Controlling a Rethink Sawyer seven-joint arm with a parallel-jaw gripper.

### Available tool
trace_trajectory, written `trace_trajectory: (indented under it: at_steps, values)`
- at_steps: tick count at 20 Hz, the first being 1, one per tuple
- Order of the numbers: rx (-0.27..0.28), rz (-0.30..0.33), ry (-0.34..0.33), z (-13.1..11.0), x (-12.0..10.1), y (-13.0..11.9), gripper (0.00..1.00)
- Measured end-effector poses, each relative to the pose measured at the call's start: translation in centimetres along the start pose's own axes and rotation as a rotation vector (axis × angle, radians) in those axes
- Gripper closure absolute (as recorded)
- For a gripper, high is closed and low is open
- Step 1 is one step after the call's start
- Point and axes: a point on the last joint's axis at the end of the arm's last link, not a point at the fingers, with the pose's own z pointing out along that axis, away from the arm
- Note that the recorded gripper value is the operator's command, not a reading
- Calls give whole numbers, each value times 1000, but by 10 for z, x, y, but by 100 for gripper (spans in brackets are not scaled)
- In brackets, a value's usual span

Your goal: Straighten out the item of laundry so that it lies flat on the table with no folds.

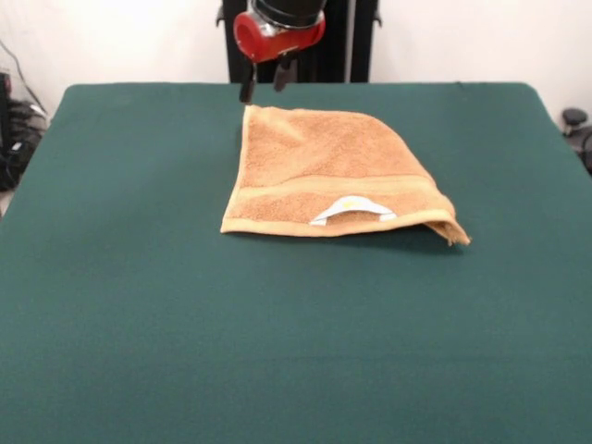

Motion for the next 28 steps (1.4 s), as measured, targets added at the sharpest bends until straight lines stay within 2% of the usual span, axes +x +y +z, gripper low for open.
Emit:
trace_trajectory:
  at_steps: [5, 11, 16, 23, 24, 28]
  values:
    - [-24, 18, -25, 11, -5, -5, 0]
    - [-75, 41, -118, 33, -30, -9, 0]
    - [-126, 60, -156, 43, -47, -1, 0]
    - [-169, 83, -181, 52, -70, 1, 0]
    - [-179, 95, -194, 52, -80, -1, 0]
    - [-192, 122, -205, 54, -93, -9, 0]
